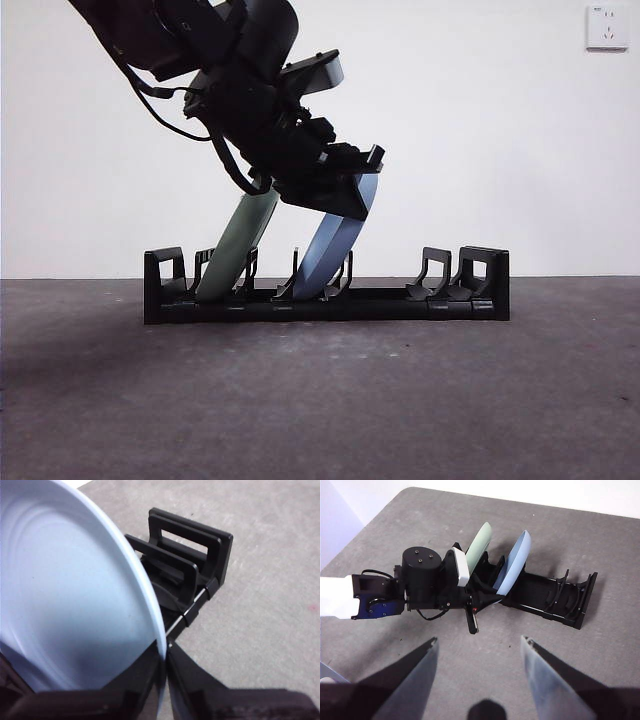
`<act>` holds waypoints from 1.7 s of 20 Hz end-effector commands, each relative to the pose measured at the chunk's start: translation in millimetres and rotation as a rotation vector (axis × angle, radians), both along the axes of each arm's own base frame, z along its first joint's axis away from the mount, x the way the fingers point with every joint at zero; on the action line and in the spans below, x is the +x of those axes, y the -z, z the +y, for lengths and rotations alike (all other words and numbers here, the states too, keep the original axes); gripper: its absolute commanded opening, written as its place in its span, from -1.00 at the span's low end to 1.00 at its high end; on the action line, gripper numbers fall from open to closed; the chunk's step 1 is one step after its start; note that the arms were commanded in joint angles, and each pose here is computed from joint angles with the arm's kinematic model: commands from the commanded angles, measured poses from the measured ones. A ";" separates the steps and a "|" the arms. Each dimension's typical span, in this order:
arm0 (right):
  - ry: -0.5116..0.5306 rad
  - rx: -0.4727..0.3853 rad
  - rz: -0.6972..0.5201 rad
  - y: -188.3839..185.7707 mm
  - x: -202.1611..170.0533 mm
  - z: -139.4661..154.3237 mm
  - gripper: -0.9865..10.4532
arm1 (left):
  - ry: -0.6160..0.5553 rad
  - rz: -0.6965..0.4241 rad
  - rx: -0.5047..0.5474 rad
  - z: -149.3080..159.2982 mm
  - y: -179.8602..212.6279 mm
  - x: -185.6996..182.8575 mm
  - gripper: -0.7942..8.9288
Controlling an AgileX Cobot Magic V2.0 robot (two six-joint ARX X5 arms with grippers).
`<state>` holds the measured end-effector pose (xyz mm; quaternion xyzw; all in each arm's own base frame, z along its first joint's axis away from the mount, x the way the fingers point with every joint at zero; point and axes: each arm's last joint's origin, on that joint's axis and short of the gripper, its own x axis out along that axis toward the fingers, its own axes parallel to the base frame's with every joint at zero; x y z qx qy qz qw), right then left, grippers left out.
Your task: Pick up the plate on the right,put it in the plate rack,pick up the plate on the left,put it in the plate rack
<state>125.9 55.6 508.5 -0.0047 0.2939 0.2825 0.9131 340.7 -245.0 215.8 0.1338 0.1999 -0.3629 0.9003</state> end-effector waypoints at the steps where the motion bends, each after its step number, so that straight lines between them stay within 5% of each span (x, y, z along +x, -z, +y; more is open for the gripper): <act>1: -0.011 -0.016 0.024 3.4 0.0 0.4 -0.33 | 0.002 0.044 0.031 -3.2 13.4 -1.8 -0.85; 5: -0.011 -0.016 0.024 3.3 -0.2 0.3 -0.33 | 0.007 0.049 0.026 -5.7 13.4 -3.6 -0.82; 9: -0.011 -0.016 0.024 3.4 0.0 0.4 -0.33 | -0.013 0.081 -0.010 -5.3 11.7 -4.2 -0.43; 18: -0.011 -0.017 0.024 3.4 0.1 0.4 -0.33 | -0.011 0.063 -0.029 12.5 -46.4 -30.7 -0.43; 27: -0.039 -0.022 0.032 6.5 1.6 1.7 -0.33 | 0.006 0.140 -0.017 83.4 -150.4 -144.5 -0.44; 34: -0.133 -0.041 0.215 53.4 13.4 9.1 -0.34 | 0.006 0.118 -0.034 156.4 -186.0 -235.3 -0.45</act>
